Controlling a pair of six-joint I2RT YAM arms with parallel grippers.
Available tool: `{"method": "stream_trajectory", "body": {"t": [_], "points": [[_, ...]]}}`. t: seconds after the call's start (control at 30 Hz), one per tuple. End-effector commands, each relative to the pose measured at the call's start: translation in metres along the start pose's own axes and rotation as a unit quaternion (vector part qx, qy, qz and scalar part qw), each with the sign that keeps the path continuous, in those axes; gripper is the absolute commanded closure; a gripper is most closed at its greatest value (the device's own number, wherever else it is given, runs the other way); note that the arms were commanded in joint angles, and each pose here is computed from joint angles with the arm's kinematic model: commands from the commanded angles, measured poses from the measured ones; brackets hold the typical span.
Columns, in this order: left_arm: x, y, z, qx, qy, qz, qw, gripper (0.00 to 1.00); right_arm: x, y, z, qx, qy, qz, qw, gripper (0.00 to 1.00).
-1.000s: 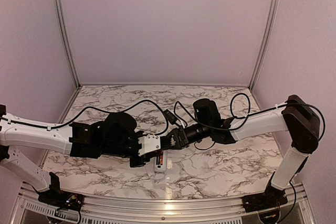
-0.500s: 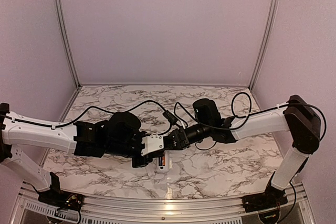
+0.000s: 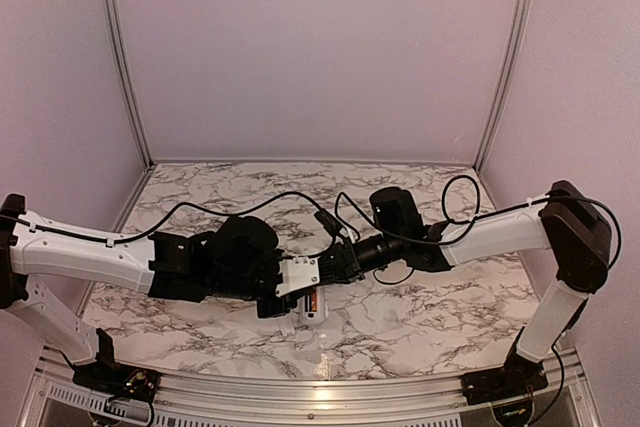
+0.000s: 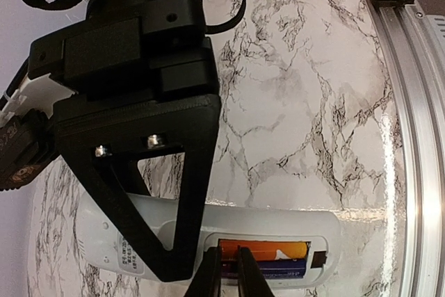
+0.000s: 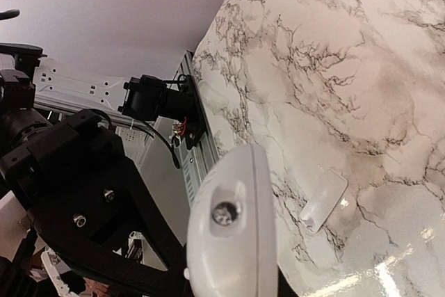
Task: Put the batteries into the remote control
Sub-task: Load the battery into the battery compartment.
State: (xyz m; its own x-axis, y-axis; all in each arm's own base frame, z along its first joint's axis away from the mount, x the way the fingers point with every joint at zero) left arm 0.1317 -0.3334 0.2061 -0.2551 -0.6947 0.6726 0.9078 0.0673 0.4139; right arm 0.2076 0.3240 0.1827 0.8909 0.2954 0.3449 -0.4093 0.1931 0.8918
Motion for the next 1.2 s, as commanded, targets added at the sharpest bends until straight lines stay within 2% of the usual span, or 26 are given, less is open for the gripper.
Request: {"method": "stream_trajectory", "body": {"t": [0.0,0.43,0.6,0.83,0.97,1.07,1.17], "points": [[-0.043,-0.027,-0.023,-0.041,0.124,-0.027,0.991,0.91,0.025,0.081,0.016,0.134,-0.04,0.123,0.982,1.0],[-0.052,-0.03,-0.033,-0.008,0.178,-0.056,0.982,0.91,0.025,0.087,0.019,0.152,-0.041,0.112,0.981,1.0],[-0.046,-0.028,-0.029,0.002,0.162,-0.048,0.986,0.87,0.024,0.083,0.018,0.142,-0.043,0.11,0.983,1.0],[-0.024,-0.012,-0.006,0.043,0.107,-0.018,0.993,0.83,0.026,0.057,0.021,0.101,-0.061,0.097,0.988,1.0],[-0.009,-0.001,0.019,0.074,0.055,0.013,0.996,0.75,0.025,0.034,0.027,0.055,-0.075,0.09,0.992,1.0],[0.002,0.007,0.04,0.099,0.004,0.045,0.994,0.63,0.025,0.026,0.033,0.038,-0.086,0.093,0.991,1.0],[0.009,0.016,0.06,0.126,-0.049,0.099,0.986,0.43,0.026,0.027,0.037,0.028,-0.096,0.11,0.989,1.0]]}}
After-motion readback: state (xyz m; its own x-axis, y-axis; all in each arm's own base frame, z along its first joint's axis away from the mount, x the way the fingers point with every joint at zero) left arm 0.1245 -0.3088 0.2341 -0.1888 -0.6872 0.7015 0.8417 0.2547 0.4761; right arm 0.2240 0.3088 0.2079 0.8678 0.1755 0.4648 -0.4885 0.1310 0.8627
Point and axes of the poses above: each gripper's point midway between its finger pads, its own z axis back along the fingers, its own y axis along the line the jaws close on, x = y × z, the point moved 9 cm from there along z, back along the fingers, and after that the axes turned 4 degrees about -z, right-handed, at the moved point
